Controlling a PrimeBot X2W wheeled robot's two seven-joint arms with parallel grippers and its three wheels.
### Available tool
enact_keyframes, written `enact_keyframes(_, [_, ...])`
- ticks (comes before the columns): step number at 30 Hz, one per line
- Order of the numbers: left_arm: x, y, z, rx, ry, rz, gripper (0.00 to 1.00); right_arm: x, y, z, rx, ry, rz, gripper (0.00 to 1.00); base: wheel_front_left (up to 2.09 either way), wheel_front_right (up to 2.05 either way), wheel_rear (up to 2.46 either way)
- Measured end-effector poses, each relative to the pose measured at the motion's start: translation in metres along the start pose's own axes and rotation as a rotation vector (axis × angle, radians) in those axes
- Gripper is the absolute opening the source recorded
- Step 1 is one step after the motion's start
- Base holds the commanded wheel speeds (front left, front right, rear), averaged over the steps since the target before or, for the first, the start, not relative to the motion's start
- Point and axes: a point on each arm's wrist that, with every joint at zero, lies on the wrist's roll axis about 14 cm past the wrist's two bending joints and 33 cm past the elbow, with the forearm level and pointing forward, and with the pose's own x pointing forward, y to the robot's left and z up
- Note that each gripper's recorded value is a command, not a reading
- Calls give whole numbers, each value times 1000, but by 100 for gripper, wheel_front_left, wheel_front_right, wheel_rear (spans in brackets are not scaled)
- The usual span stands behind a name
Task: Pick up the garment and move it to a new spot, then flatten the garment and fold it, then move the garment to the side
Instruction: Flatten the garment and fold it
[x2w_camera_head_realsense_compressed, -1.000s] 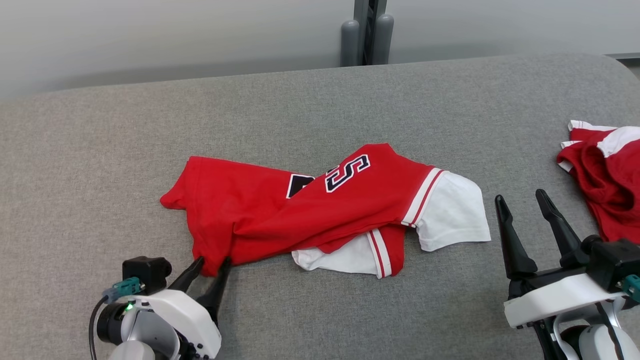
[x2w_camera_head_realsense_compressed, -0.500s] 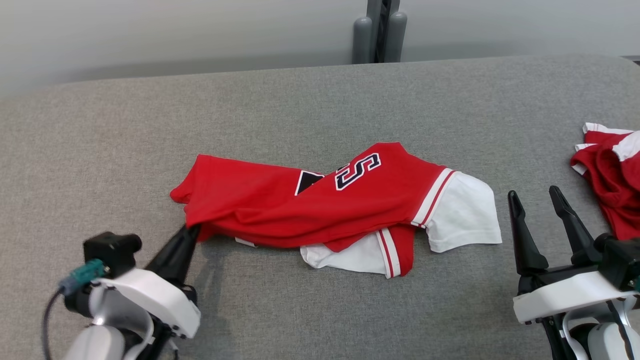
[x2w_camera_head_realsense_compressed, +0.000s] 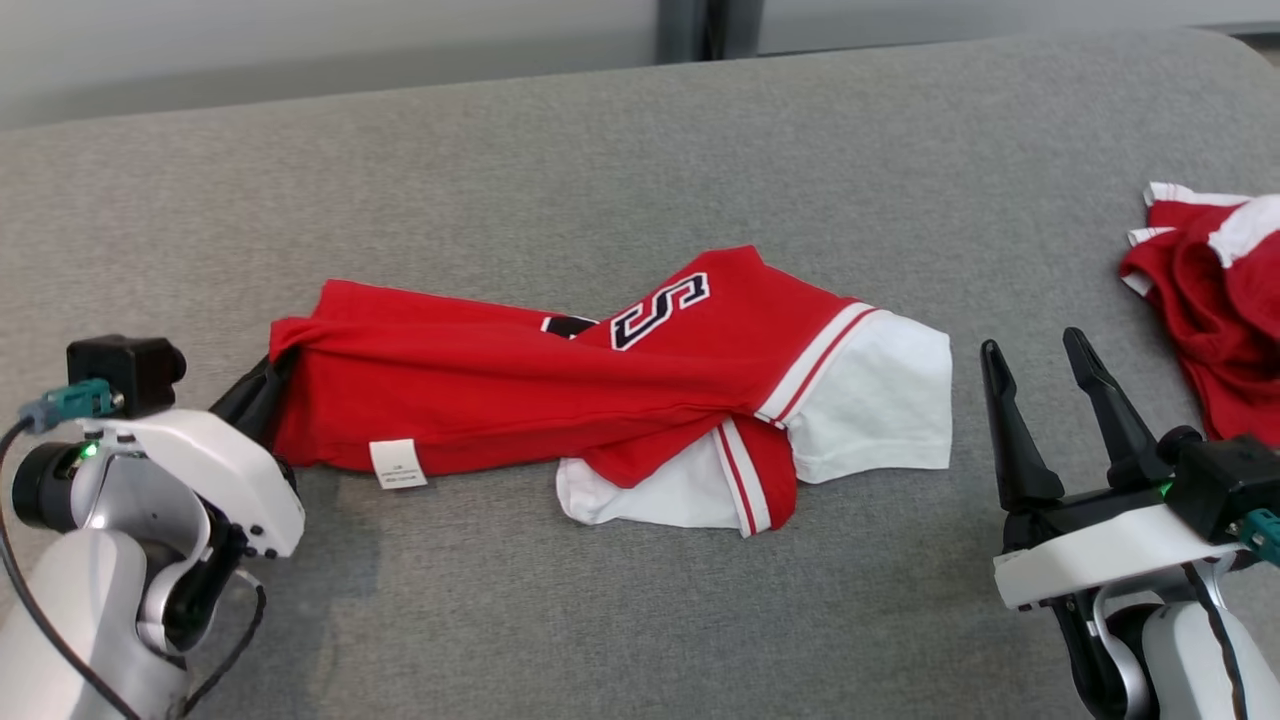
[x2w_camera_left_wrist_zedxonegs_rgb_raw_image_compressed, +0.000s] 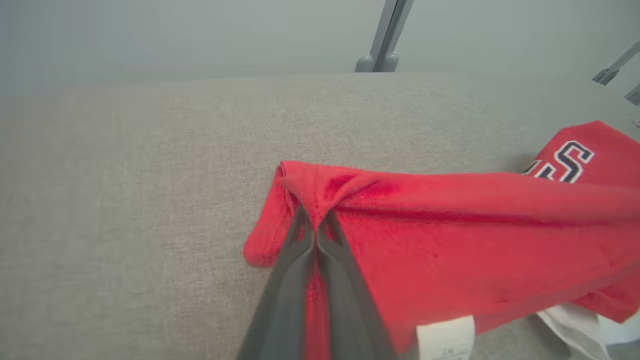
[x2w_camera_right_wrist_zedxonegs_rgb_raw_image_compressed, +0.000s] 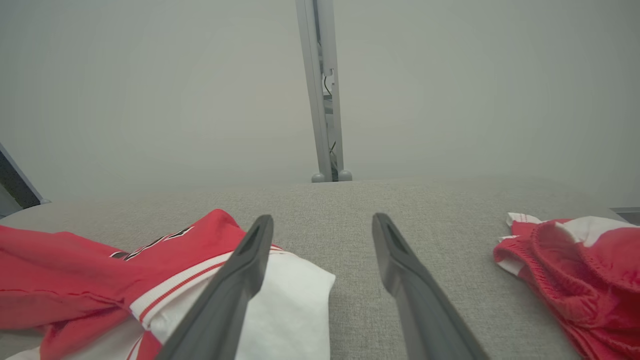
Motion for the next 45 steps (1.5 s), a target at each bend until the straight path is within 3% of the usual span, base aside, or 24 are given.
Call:
enact_keyframes(3, [19,1,-11,-2,54,-8,0,0,-6,-5,5,9,-18,100,0,0,0])
enact_keyframes(4, [29,2,-19,-8,84,-7,18,-2,-11,-8,4,16,-33,100,0,0,0])
enact_keyframes(5, [32,4,-22,-9,93,-3,75,-2,-14,-10,5,20,-40,100,0,0,0])
enact_keyframes(6, [35,5,-24,-5,95,2,100,-3,-16,-11,4,22,-46,100,0,0,0])
enact_keyframes(8, [40,7,-25,-13,84,12,100,-3,-20,-12,2,21,-57,100,0,0,0])
enact_keyframes(17, [18,27,25,-84,-260,136,100,-5,-22,-5,0,1,-63,100,0,0,0])
enact_keyframes(31, [-68,30,78,41,-613,227,100,1,8,0,-10,-1,34,100,0,0,0])
enact_keyframes(39, [-95,36,55,122,-564,247,100,-4,19,2,-15,5,65,100,0,0,0])
enact_keyframes(45, [-99,30,36,123,-513,232,100,-8,22,3,-16,12,73,100,0,0,0])
